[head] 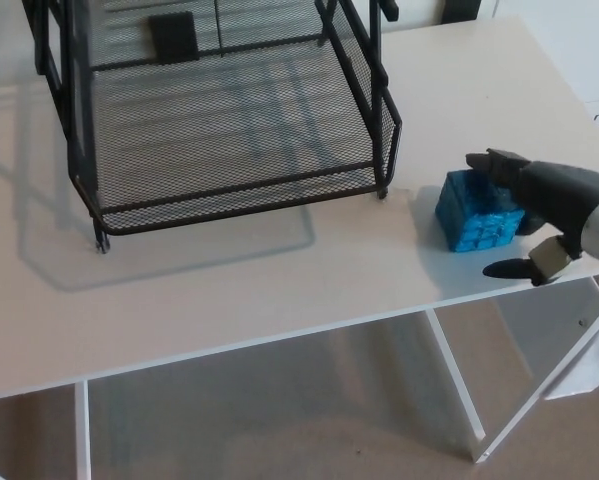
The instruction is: The robot walks towards a desk on which a file tray is kept in the middle and a cube is kept to its right. The robot lifts the cube using its right hand and places it on the file tray.
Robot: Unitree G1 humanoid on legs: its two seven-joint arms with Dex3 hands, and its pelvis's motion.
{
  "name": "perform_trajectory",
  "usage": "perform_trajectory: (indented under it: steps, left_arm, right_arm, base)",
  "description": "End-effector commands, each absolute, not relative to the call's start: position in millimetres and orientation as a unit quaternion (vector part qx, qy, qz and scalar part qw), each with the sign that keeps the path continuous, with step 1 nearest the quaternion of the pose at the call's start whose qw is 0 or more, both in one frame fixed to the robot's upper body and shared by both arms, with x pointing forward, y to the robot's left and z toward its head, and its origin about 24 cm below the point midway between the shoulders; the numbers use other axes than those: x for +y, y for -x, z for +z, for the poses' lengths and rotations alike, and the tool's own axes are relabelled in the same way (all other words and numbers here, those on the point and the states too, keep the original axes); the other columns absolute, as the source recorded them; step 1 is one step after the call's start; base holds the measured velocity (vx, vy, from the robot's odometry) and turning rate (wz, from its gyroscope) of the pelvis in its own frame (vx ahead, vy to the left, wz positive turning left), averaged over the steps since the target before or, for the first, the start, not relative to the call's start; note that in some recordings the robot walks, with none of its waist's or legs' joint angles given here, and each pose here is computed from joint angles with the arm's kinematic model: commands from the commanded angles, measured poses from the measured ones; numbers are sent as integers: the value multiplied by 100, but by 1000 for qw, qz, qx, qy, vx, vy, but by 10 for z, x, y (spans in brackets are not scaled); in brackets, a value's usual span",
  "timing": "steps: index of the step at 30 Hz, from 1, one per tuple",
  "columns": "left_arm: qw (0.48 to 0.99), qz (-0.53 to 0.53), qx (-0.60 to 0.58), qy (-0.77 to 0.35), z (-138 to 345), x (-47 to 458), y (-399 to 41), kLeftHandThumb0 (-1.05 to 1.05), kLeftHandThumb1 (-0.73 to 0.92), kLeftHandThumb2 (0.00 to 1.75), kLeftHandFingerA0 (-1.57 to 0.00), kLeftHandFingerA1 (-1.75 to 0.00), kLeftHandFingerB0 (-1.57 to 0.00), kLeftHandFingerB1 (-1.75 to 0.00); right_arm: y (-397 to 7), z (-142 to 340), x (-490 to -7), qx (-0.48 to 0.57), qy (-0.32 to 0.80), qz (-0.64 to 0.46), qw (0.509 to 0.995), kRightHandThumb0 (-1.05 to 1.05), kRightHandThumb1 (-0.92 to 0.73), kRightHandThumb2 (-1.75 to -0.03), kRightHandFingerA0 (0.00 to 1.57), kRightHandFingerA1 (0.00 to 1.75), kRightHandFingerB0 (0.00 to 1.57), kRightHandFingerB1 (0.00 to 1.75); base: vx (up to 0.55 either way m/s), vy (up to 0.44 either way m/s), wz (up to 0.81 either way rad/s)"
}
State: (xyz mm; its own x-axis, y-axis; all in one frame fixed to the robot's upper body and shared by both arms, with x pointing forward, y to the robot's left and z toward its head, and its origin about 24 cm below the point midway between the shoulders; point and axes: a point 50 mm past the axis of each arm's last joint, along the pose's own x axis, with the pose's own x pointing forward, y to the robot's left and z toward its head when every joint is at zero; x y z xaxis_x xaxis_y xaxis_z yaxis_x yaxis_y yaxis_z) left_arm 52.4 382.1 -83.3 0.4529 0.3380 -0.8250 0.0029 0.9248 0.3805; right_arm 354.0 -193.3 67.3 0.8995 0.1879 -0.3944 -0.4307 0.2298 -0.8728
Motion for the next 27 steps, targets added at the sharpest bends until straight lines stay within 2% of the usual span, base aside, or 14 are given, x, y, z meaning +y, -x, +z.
perform_trajectory:
  steps: [1,3,6,7,8,9,12,13,17,19,23,24,26,27]
  left_arm:
    - [850,137,484,-159,-808,3831,-583,-57,88,66,-46,-71,-32,-51]
    - [851,143,479,-159,-807,3824,-586,-57,88,66,-46,-71,-30,-51]
    - [853,145,473,-165,-805,3823,-597,-57,87,66,-47,-69,-30,-50]
    - [853,150,471,-167,-804,3822,-591,-45,63,108,-52,-74,-23,-57]
    - [853,152,469,-168,-802,3820,-589,-45,63,108,-52,-74,-23,-57]
    - [853,155,468,-171,-796,3815,-590,-54,87,65,-50,-70,-33,-51]
    - [858,155,461,-167,-794,3801,-568,-52,87,65,-50,-75,-35,-52]
    - [857,154,461,-169,-794,3800,-565,-54,87,66,-50,-72,-34,-52]
    - [858,152,460,-169,-792,3802,-569,-54,86,65,-50,-72,-33,-52]
    - [855,161,464,-165,-806,3808,-566,-52,83,64,-52,-74,-36,-52]
    - [855,145,467,-174,-797,3802,-571,-53,80,66,-51,-74,-31,-52]
    - [857,133,462,-185,-779,3796,-577,-45,62,107,-55,-76,-28,-59]
    - [859,131,460,-181,-765,3800,-576,-47,63,107,-53,-76,-28,-59]
    - [860,133,460,-179,-764,3799,-577,-54,81,66,-50,-73,-33,-52]
  right_arm:
    - [-3398,409,-1863,80,595,216,770,-49,-57,-57,73,78,60,52]
    - [-3379,397,-1803,44,607,202,767,-51,-56,-56,77,93,69,69]
    - [-3358,408,-1771,26,617,195,762,-49,-55,-57,78,108,65,79]
    - [-3352,419,-1754,15,624,190,758,-44,-55,-57,83,117,60,76]
    - [-3354,421,-1753,15,624,190,758,-44,-55,-57,83,117,60,76]
    - [-3363,420,-1751,18,624,187,759,-41,-53,-58,84,113,55,62]
    - [-3363,410,-1768,16,640,173,748,-37,-54,-56,93,106,44,40]
    - [-3365,396,-1768,14,651,163,741,-31,-50,-56,92,124,41,37]
    - [-3370,374,-1784,26,671,157,724,-24,-53,-57,86,137,36,38]
    - [-3355,374,-1804,27,674,154,722,-22,-52,-57,87,136,36,40]
    - [-3346,331,-1849,42,687,143,711,-22,-51,-57,87,137,38,38]
    - [-3342,318,-1865,46,694,137,705,-24,-48,-56,89,135,41,38]
    - [-3332,303,-1881,55,695,138,704,-22,-48,-56,89,135,41,38]
    - [-3331,299,-1890,59,698,139,700,-22,-49,-57,89,137,43,37]
  base:
    - [0,0,0]
    - [0,0,0]
    - [0,0,0]
    - [0,0,0]
    - [0,0,0]
    - [0,0,0]
    - [0,0,0]
    - [0,0,0]
    - [0,0,0]
    - [0,0,0]
    - [0,0,0]
    - [0,0,0]
    - [0,0,0]
    - [0,0,0]
